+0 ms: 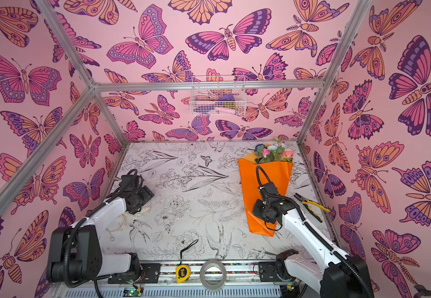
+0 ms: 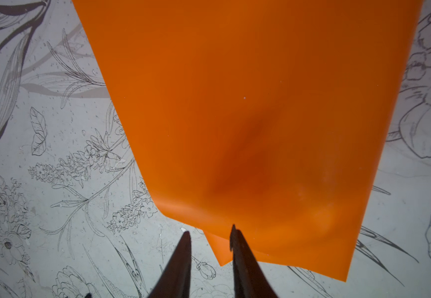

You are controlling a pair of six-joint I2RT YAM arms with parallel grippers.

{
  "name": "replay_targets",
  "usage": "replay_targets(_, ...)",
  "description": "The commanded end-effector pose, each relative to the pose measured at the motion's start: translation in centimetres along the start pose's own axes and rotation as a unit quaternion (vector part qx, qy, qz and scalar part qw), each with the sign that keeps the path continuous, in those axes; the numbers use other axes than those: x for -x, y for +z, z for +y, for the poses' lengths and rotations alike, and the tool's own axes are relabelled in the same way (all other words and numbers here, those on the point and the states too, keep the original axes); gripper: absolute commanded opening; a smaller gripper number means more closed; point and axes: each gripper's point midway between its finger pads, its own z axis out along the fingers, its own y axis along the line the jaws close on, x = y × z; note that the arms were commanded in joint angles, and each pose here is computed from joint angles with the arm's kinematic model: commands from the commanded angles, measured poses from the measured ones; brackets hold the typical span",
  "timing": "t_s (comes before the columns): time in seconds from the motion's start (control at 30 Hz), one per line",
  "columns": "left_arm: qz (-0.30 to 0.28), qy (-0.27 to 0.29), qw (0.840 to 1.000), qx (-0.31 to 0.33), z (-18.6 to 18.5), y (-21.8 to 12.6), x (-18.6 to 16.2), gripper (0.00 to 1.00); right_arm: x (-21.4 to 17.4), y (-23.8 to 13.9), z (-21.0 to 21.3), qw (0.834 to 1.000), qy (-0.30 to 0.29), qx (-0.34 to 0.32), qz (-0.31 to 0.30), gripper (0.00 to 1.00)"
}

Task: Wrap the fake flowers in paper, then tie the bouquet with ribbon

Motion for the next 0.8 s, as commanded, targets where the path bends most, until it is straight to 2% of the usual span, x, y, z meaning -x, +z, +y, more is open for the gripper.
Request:
replay_targets(0.0, 0.016, -0.016, 1.000, 0.011, 0.6, 0.6, -0.2, 0.80, 0.1, 0.0, 0.1, 1.000, -0.015, -0.010, 0.003, 0.30)
replay_targets(0.13, 0.034, -0.024, 0.999, 0.007, 0.8, 1.6, -1.0, 0.72, 0.4, 0.2, 0.5, 1.000, -0.019, -0.005, 0.001, 0.30)
replay_targets(0.27, 0.059, -0.024, 0.998, -0.028, -0.3, 2.3, -2.1, 0.53, 0.6, 0.2, 0.7, 1.000, -0.023, -0.004, 0.001, 0.30)
replay_targets(0.43, 0.080, -0.024, 0.991, -0.103, -2.6, 1.5, -3.3, 0.14, 0.8, 0.1, 0.9, 1.000, -0.024, -0.001, -0.003, 0.30)
replay_targets(0.5, 0.084, -0.019, 0.987, -0.137, -4.0, 0.7, -3.8, 0.02, 0.8, 0.1, 1.0, 1.000, -0.024, 0.001, -0.004, 0.30)
replay_targets(0.63, 0.113, 0.013, 0.970, -0.213, -8.4, -1.1, -5.5, 0.00, 1.1, 0.0, 1.2, 1.000, -0.026, 0.003, -0.009, 0.30)
replay_targets(0.77, 0.165, 0.085, 0.936, -0.301, -15.2, -3.8, -9.6, 0.00, 1.3, -0.2, 1.5, 1.000, -0.028, 0.004, -0.010, 0.30)
